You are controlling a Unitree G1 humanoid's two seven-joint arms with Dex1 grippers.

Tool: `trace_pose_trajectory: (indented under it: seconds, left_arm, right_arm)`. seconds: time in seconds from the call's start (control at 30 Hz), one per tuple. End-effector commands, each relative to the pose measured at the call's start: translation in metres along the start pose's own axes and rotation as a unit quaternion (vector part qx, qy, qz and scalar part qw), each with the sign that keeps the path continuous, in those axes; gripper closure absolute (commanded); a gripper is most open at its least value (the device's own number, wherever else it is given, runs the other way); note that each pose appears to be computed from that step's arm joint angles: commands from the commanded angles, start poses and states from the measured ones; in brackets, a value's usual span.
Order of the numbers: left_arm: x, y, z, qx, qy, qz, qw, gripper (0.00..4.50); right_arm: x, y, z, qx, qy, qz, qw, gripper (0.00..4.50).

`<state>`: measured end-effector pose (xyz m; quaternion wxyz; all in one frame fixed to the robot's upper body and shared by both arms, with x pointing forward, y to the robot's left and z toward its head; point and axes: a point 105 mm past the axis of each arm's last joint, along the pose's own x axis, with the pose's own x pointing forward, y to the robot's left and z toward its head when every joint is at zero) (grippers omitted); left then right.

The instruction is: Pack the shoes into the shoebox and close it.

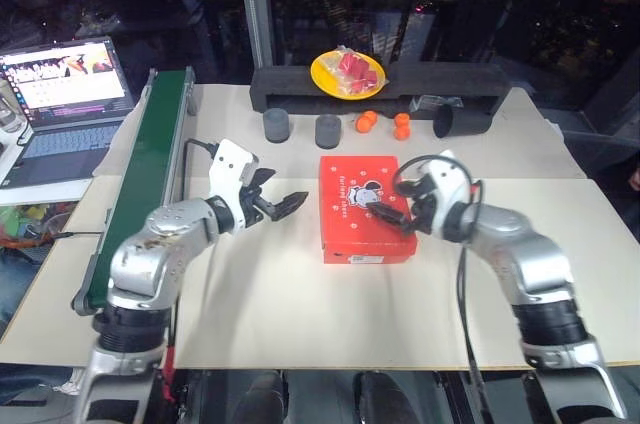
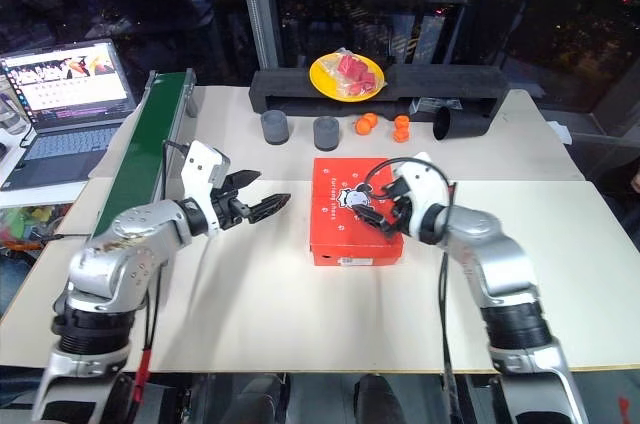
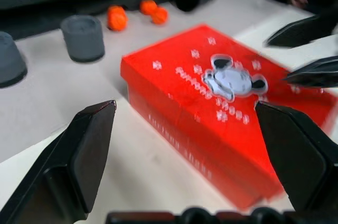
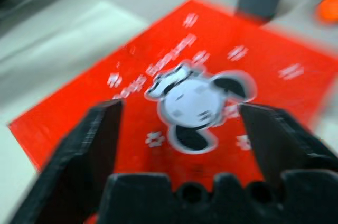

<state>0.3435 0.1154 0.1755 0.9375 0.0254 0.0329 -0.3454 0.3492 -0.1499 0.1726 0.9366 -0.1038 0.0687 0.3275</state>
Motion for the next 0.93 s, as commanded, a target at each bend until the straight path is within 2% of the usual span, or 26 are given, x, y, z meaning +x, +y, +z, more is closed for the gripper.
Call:
trace_pose_trajectory:
  seconds: [0.03,0.1,0.2,0.3,0.37,0.43,0.67,0.93]
  left_arm:
    - [-0.006,0.021,0.018,0.014,-0.069,0.076,0.995,0.0]
    - [-0.008,0.031,0.01,0.016,-0.072,0.112,0.991,0.0]
    - [-0.014,0.039,-0.021,0.016,-0.051,0.149,0.987,0.0]
    - [-0.018,0.035,-0.055,0.02,-0.022,0.155,0.987,0.0]
    - [-0.02,0.037,-0.068,0.014,-0.016,0.165,0.986,0.0]
    - [-0.022,0.037,-0.075,0.007,-0.023,0.174,0.984,0.0]
    - [-0.022,0.025,-0.101,0.005,-0.01,0.154,0.988,0.0]
    - [-0.023,0.022,-0.11,-0.013,-0.009,0.15,0.989,0.0]
  right_arm:
    - [-0.032,-0.038,0.005,-0.026,-0.011,-0.111,0.993,0.08]
    - [-0.045,-0.053,-0.01,-0.031,0.008,-0.16,0.987,0.08]
    - [-0.066,-0.071,-0.033,-0.018,0.015,-0.243,0.97,0.08]
    - [-0.08,-0.07,-0.058,0.001,0.014,-0.296,0.955,0.08]
    - [-0.085,-0.07,-0.067,-0.03,0.032,-0.331,0.943,0.08]
    - [-0.083,-0.06,-0.074,-0.039,0.034,-0.331,0.942,0.08]
    - [-0.084,-0.04,-0.115,0.031,0.012,-0.338,0.941,0.08]
    - [-0.078,-0.025,-0.127,0.054,-0.006,-0.316,0.947,0.08]
